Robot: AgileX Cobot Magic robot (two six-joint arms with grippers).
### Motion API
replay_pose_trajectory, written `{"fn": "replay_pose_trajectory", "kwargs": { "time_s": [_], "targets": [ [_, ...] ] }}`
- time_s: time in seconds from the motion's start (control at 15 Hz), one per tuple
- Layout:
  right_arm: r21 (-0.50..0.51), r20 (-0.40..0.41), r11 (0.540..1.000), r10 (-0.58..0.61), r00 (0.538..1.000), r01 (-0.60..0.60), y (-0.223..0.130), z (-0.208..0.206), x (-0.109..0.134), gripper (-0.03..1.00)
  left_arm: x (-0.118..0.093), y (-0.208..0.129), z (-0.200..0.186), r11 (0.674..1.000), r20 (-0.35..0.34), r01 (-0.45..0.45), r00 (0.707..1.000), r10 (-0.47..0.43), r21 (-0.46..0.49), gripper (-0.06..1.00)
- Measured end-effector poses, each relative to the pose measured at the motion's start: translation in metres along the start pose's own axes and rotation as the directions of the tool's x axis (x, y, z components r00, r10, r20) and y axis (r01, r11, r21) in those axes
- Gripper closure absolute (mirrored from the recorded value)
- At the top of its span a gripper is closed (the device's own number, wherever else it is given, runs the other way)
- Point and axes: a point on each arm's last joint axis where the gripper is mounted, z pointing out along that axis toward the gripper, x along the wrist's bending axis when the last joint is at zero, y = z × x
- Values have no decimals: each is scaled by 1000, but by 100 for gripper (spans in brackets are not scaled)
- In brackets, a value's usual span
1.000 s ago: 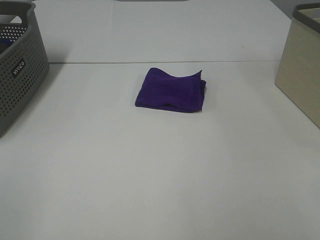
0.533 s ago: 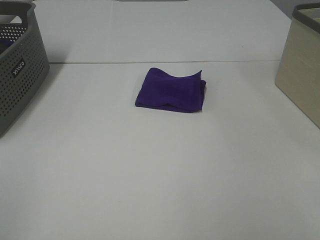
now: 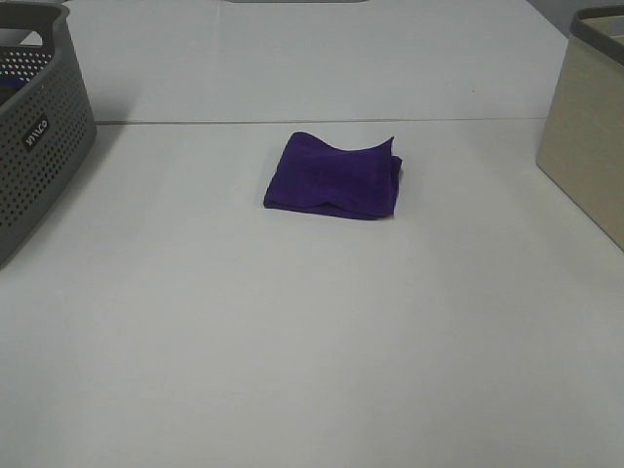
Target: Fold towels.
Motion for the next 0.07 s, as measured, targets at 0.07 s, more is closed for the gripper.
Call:
{"fn": "replay_pose_trajectory", "kwargs": {
  "time_s": [0.07],
  "targets": [
    [0, 0, 1000, 0, 1000, 0, 0, 0, 0, 12, 0, 0, 0, 1000, 0, 0, 1000, 0, 0, 23]
  ]
}}
